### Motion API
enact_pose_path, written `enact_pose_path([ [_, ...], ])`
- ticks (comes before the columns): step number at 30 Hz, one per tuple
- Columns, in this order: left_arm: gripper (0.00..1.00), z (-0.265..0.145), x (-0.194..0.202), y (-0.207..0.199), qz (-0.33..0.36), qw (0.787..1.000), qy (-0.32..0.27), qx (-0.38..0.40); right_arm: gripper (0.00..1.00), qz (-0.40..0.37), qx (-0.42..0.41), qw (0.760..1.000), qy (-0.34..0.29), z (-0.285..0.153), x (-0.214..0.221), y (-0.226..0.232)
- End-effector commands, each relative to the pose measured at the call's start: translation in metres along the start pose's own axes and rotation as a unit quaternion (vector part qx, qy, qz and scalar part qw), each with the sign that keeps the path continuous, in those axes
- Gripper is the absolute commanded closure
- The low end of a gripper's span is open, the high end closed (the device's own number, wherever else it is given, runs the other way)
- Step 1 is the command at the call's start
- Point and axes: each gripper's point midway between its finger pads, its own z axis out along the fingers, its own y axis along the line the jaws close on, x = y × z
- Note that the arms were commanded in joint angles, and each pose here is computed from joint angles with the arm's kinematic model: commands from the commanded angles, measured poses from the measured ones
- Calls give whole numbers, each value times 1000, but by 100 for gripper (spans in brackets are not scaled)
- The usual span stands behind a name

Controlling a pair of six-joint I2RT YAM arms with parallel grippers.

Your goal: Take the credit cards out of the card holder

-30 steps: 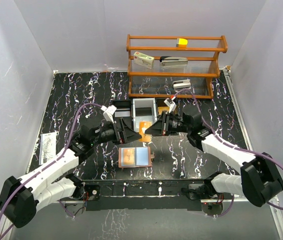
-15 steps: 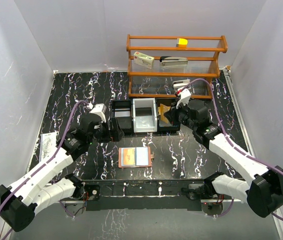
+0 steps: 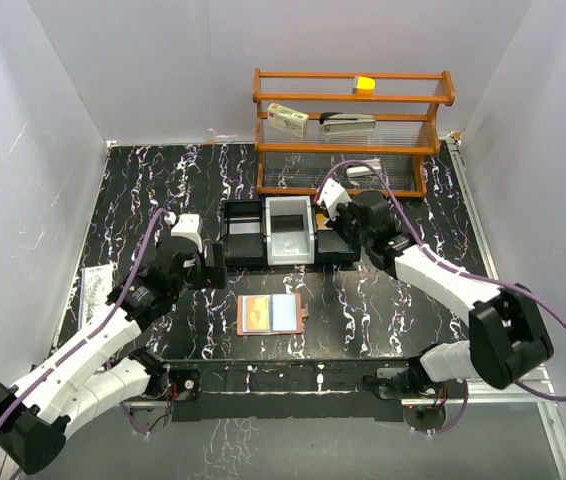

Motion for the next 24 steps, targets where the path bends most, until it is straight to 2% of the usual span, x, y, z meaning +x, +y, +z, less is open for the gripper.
enact_pose_path([
  [1,1,-6,-9,7,1,999,-39,-7,100,-71,19,997,-33,16,-28,-20],
  [24,1,-9,-17,7,11,998,-56,-1,100,-153,26,988,18,92,16,-42],
])
